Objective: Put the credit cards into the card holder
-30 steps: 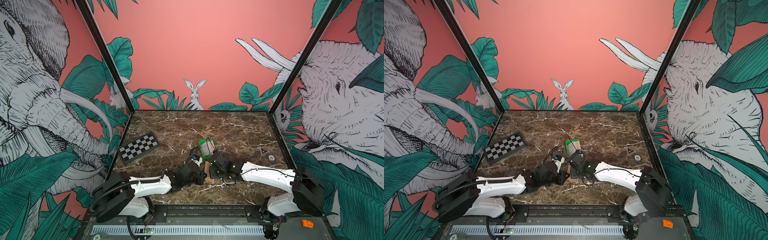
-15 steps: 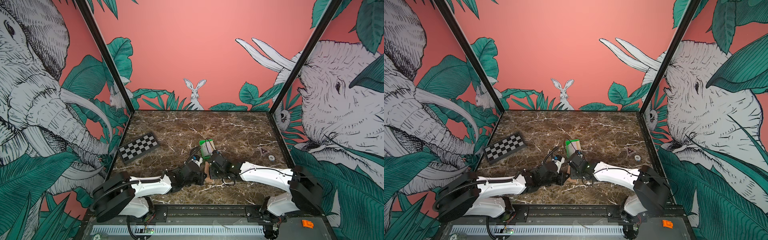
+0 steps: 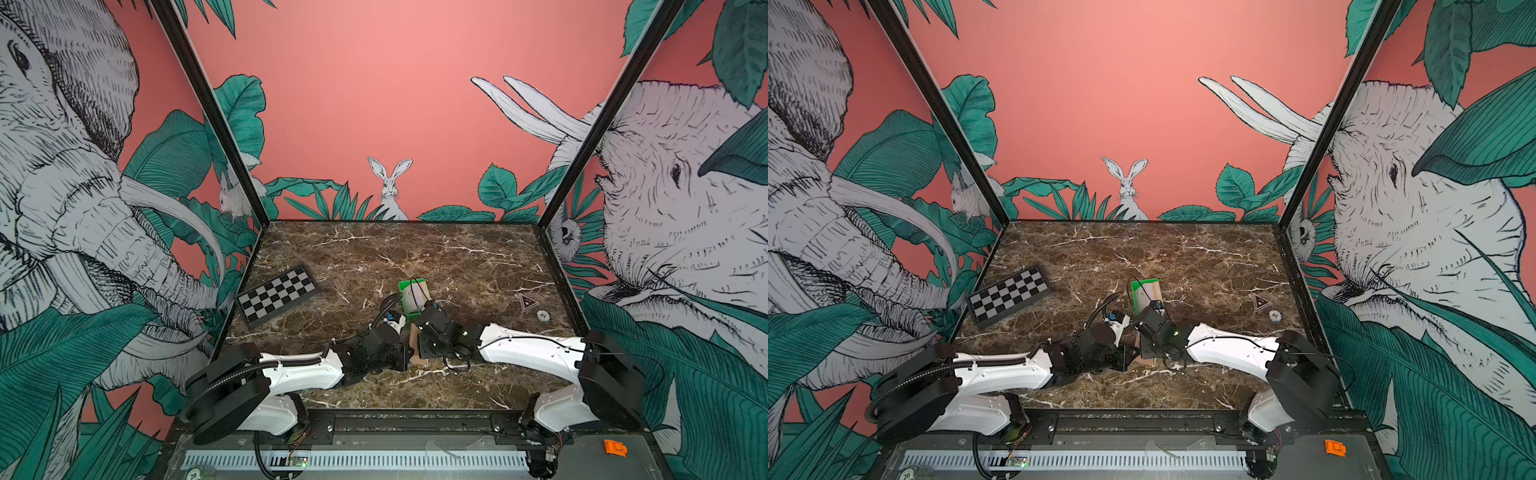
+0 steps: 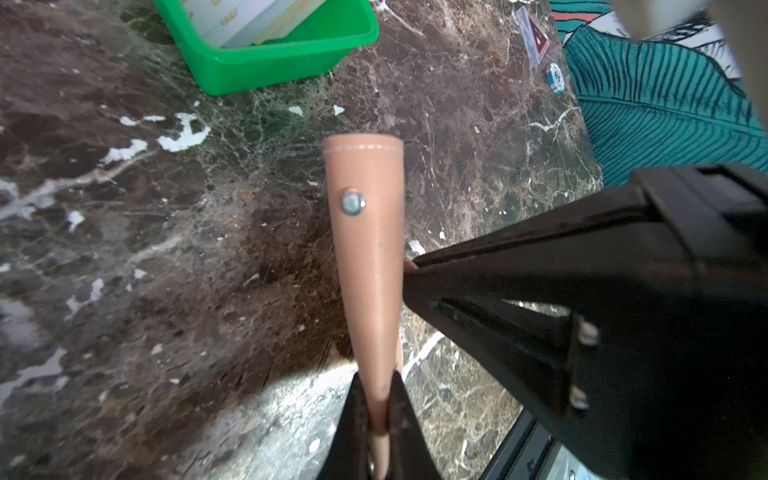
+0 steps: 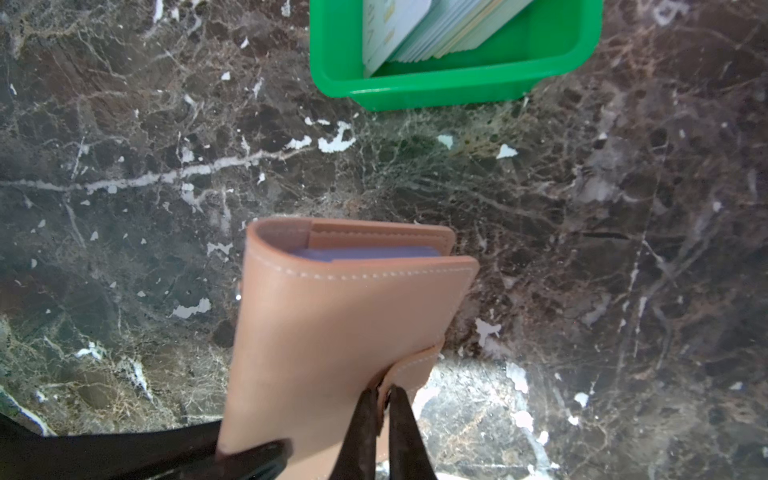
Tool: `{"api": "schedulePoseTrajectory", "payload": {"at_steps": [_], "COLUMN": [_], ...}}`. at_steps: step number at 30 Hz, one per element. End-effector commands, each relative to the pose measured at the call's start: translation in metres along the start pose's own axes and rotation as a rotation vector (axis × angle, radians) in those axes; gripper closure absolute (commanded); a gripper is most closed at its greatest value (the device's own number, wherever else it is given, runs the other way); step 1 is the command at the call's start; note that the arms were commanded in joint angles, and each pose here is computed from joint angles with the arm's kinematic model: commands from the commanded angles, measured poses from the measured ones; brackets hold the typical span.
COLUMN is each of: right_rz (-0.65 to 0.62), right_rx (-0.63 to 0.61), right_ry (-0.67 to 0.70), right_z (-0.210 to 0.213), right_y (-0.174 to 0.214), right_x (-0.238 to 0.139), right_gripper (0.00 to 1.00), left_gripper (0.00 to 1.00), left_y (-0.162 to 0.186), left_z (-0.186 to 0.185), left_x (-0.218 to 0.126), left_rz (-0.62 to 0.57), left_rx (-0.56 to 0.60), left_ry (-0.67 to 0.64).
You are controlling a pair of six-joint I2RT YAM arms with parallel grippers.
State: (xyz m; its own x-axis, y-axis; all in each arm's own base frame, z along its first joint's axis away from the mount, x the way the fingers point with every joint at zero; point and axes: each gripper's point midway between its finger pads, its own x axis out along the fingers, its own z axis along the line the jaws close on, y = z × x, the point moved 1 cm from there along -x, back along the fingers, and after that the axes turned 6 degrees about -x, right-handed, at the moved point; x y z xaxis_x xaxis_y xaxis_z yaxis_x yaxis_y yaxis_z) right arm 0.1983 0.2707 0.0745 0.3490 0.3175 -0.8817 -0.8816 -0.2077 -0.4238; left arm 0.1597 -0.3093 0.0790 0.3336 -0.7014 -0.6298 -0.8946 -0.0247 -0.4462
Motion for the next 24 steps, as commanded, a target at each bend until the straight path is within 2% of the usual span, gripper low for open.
{"api": "schedulePoseTrajectory", "payload": {"at_steps": [1,13,24], "right_rz": [-0.012,-0.016,-0.017], "right_rx": [-0.004,-0.007,-0.011], "right_ry": [0.041,0.072,0.089], "right_z": [-0.004,-0.011,-0.014], "right_y": [-0.003,-0.002,-0.001], "right_x": [-0.002,-0.005,-0.006], "right_gripper": [0.93,1.0,1.0], "left_gripper": [1.0,1.0,1.0], "left_y": [-0.01,-0.01,-0.008], "left_z": [-0.014,0.0,0.008], "left_x": [-0.002,-0.006,-0.006], "left_rz": [-0.036,-0.054,-0.056], "left_rx": [-0.007,-0.034,-0.058], "left_ry": [0.034,-0.03,-0.062]}}
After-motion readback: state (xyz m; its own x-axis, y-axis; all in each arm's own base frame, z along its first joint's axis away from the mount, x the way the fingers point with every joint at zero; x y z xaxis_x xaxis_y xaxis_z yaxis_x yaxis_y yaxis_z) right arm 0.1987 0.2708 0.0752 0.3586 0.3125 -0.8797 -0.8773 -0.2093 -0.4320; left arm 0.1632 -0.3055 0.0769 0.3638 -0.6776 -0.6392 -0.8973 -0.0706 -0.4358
